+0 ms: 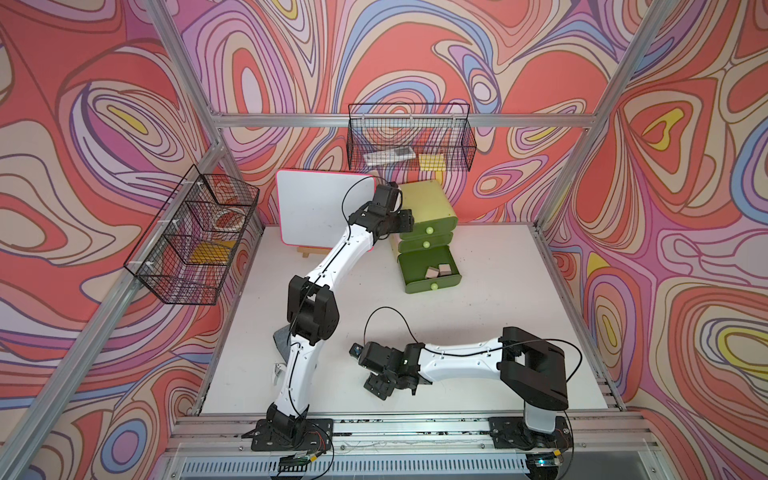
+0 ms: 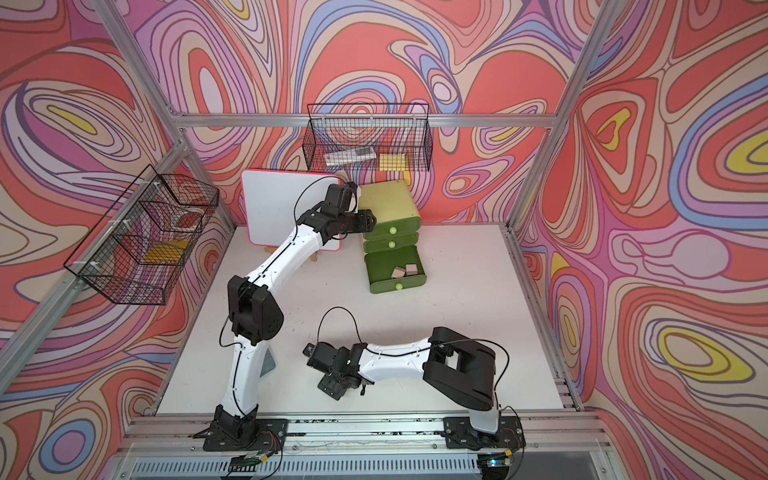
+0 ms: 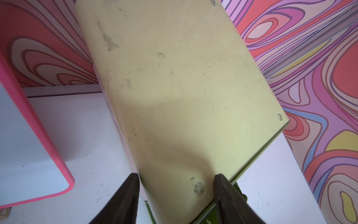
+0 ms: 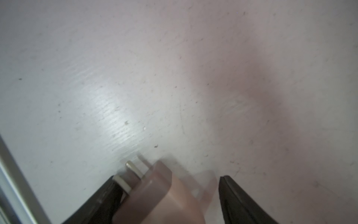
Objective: Place the plugs into the drawer by color
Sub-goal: Pick up the plug from the center of the board.
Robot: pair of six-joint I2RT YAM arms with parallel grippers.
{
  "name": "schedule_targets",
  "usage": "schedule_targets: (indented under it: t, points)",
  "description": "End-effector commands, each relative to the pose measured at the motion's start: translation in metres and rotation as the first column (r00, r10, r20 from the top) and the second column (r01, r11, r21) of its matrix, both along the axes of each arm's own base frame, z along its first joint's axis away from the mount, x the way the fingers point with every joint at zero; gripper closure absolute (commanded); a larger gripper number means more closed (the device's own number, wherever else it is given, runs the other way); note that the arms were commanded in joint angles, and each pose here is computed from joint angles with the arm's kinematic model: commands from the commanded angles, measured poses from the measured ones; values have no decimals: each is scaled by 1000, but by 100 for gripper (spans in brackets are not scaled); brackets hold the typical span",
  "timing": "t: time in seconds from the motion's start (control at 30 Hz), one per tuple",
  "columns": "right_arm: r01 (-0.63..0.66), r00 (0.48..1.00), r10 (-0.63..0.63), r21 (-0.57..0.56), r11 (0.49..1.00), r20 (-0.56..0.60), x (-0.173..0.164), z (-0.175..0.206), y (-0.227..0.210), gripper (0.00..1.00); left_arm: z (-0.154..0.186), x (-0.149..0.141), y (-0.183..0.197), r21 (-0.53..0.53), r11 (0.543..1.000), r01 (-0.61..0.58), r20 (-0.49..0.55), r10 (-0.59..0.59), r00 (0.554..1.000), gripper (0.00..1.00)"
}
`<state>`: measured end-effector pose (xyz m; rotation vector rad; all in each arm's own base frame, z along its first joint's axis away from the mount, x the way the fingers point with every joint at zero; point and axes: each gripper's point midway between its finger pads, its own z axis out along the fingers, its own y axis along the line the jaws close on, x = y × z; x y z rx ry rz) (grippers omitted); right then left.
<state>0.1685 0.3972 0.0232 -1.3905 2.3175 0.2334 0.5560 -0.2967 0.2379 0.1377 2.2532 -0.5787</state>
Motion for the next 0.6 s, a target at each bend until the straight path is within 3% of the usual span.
schedule_targets:
  t: [0.0,0.27,0.37,0.43,0.57]
  points:
    - [31,999,-31,3,1000,27,25,-2,3,19,-8,-12,7,36,999,10,-57,-8,998,40]
    - [118,993,-117,20,993,-24,44,3,-4,21,-7,-12,6,31,999,11,-58,-9,998,40]
    - [192,981,-192,8,981,-43,46,23,-7,23,-8,-12,6,30,999,12,-60,-10,998,40]
    - [301,949,-300,-3,954,-102,44,36,-7,22,-8,-12,6,31,999,11,-63,-9,998,40]
    - [475,836,-491,-124,871,-246,24,36,-21,21,-8,-12,7,38,999,9,-58,-7,998,40]
